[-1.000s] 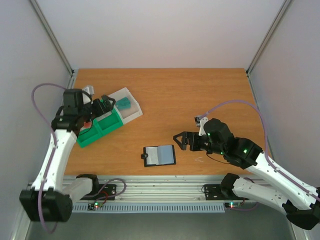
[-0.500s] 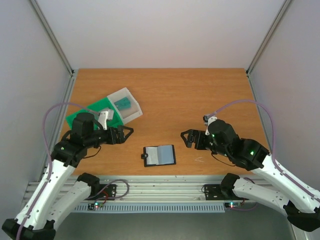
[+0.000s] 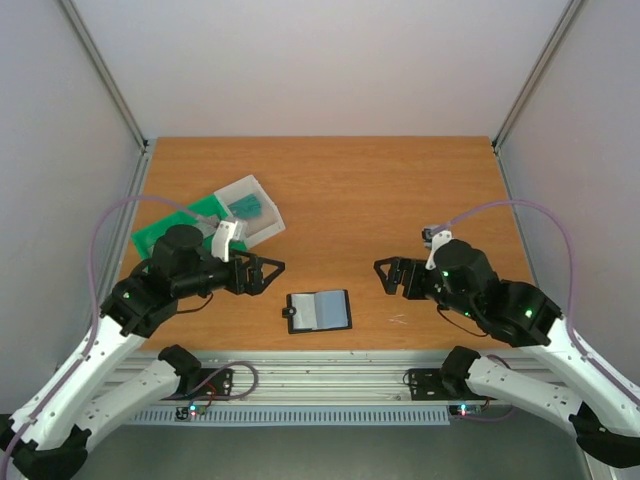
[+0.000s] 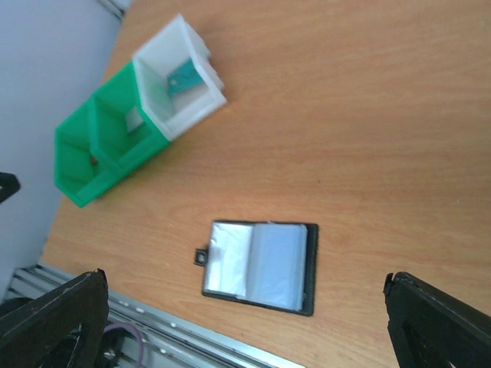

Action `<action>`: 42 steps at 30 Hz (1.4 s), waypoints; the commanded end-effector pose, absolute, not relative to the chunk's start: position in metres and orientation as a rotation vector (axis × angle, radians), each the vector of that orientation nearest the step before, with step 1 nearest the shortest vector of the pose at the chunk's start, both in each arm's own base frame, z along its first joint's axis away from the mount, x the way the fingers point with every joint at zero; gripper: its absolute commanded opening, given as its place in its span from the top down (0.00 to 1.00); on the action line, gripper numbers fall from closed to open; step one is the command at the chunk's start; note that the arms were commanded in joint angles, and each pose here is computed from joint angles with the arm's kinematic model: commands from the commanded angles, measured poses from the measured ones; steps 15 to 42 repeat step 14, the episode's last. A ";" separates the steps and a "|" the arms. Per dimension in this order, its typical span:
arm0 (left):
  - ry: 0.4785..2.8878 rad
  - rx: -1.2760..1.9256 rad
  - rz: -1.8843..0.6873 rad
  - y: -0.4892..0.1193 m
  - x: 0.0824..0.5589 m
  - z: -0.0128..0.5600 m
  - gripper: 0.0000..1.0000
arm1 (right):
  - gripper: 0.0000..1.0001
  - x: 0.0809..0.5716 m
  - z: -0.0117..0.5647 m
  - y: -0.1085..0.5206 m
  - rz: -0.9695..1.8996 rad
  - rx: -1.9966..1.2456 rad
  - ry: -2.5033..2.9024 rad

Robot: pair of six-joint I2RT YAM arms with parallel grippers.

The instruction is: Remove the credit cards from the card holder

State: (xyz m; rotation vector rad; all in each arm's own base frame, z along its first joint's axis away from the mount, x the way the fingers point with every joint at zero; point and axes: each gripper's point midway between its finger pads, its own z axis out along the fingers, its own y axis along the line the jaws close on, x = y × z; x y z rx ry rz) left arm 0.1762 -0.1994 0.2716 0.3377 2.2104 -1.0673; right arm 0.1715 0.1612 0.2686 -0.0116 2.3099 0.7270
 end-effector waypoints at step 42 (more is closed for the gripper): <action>2.025 0.255 -0.960 -0.175 0.184 0.309 0.01 | 0.02 0.162 0.291 0.157 0.821 -0.008 2.243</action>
